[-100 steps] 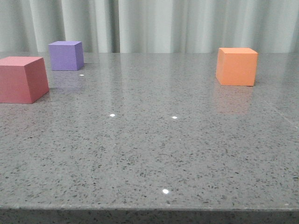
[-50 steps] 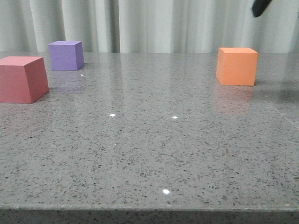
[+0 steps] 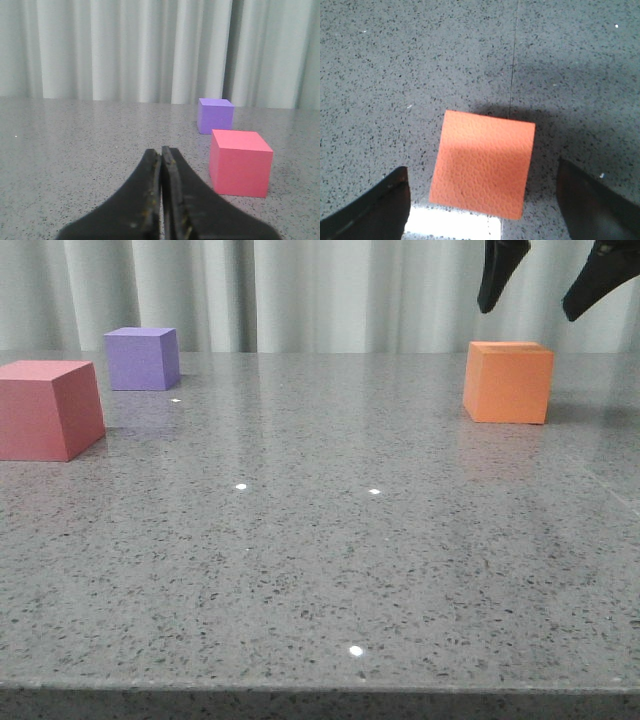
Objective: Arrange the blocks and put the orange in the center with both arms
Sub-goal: 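Lower the open right gripper over the orange cube, then close the right gripper on the orange cube and lift it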
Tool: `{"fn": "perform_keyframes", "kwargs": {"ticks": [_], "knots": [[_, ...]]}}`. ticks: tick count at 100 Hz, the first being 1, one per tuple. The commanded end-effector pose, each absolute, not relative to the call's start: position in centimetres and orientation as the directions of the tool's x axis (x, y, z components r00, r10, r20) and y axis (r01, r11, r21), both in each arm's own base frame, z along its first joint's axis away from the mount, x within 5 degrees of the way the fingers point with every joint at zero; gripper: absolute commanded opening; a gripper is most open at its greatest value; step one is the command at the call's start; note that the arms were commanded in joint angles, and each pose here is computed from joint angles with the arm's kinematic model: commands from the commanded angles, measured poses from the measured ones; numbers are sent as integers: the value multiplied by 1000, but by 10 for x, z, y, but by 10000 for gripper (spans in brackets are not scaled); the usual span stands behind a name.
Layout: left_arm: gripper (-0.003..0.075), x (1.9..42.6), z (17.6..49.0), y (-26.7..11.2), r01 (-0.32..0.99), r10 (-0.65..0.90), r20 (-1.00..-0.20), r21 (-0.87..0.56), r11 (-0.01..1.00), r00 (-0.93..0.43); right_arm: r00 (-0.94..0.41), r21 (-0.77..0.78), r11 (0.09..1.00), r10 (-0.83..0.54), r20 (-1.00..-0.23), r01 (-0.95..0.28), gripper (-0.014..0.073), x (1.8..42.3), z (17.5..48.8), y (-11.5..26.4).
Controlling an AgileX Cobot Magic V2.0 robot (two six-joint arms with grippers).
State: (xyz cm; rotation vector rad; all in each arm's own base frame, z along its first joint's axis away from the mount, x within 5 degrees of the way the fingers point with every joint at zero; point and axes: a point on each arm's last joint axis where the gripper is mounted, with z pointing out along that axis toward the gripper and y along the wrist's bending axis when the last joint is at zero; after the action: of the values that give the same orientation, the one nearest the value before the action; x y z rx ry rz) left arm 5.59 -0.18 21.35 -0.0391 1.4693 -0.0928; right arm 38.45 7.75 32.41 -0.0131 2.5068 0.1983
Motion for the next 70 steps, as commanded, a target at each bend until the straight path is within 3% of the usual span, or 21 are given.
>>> {"fn": "perform_keyframes", "kwargs": {"ticks": [1, 41, 60, 70], "knots": [[-20, 54, 208, -2, 51, -91, -982, -84, 995, 168, -750, 136, 988, 31, -660, -78, 591, 385, 347, 78], [-20, 54, 208, -2, 51, -91, -982, -84, 995, 168, -796, 127, 989, 23, -604, -68, 582, 403, 314, 81], [-20, 54, 208, -2, 51, -91, -982, -84, 995, 168, -797, 138, 988, 30, -604, -67, 351, 403, 315, 82], [-20, 54, 208, -2, 51, -91, -982, -84, 995, 168, -793, 149, 986, 31, -609, -76, 331, 400, 318, 86]]}}
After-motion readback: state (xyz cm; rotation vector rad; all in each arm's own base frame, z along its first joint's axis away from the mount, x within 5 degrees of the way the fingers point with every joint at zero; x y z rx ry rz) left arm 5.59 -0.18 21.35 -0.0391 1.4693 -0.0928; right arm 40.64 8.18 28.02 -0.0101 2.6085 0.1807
